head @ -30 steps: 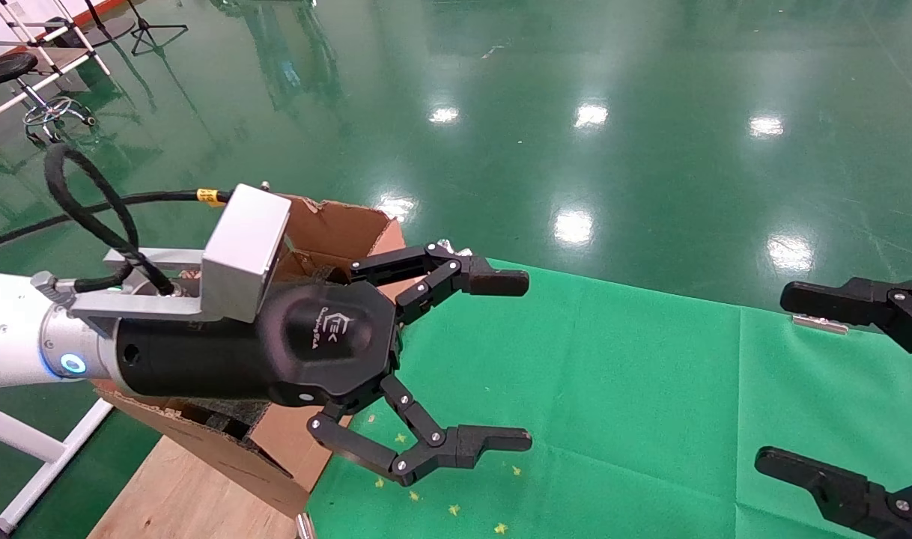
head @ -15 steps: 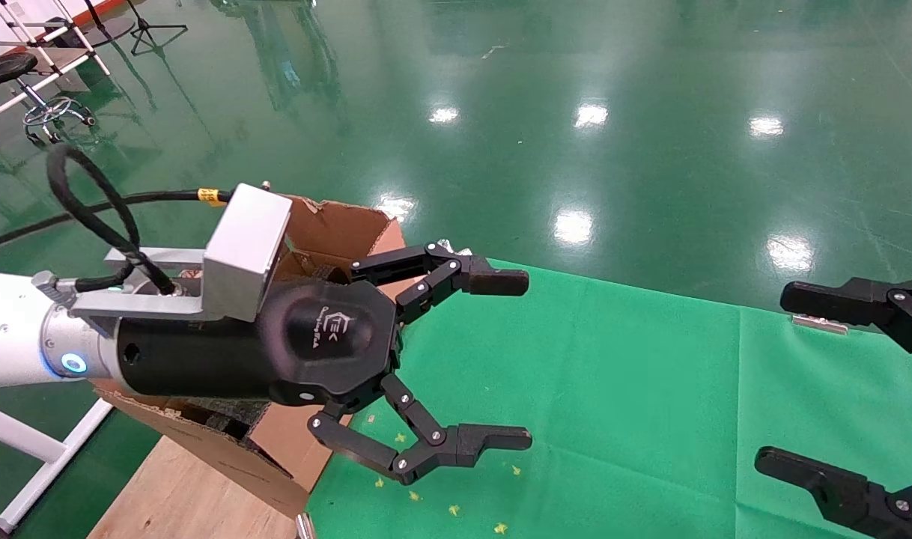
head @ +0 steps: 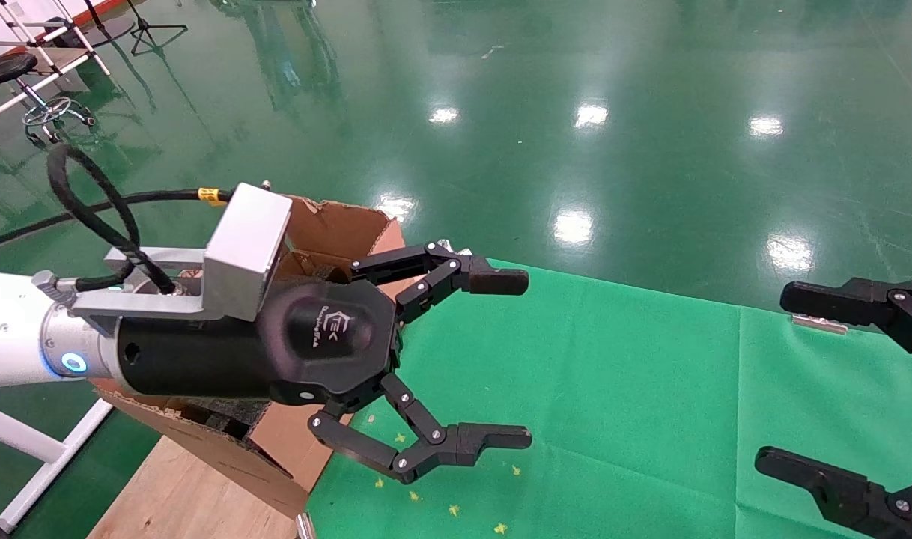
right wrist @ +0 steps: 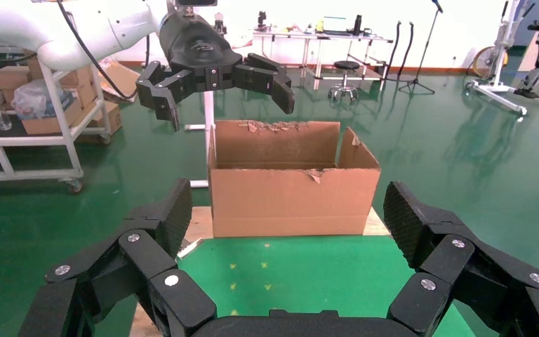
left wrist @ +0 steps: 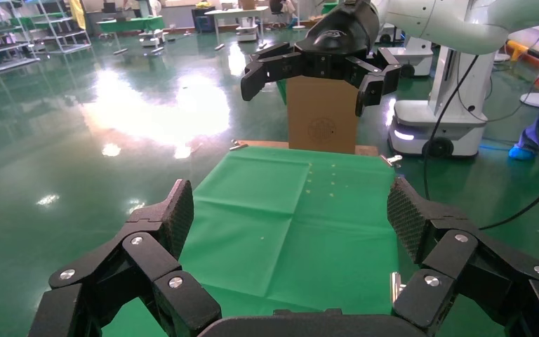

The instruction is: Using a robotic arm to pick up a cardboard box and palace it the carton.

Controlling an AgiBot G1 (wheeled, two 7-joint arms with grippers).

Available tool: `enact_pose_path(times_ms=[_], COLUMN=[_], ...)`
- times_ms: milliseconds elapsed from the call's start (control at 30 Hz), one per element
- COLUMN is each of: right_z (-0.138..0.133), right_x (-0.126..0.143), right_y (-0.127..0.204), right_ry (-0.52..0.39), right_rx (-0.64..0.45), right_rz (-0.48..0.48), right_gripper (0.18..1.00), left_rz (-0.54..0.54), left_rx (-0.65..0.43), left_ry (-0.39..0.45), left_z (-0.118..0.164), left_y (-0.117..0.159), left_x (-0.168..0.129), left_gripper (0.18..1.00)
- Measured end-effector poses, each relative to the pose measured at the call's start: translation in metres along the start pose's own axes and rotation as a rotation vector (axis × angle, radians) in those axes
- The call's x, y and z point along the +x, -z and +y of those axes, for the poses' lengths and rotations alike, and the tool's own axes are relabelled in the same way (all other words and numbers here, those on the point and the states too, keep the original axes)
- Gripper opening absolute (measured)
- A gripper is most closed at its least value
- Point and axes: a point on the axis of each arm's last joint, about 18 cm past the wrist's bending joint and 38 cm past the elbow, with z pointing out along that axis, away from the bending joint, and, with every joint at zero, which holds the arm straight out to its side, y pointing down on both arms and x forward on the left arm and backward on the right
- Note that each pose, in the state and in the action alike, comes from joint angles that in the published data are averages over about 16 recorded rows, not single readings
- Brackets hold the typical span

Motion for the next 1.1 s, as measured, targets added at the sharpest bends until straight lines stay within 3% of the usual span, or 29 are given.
enact_pose_path(times_ms=[1100], right_z=[0.0], right_x=[0.0], right_y=[0.0], right_ry=[0.0], right_rx=[0.0], right_rz=[0.0], right_gripper=[1.001], left_rz=[0.0], left_rx=[0.0], left_ry=[0.0], left_z=[0.0], left_y=[0.0], left_x=[0.0], left_gripper=[1.001])
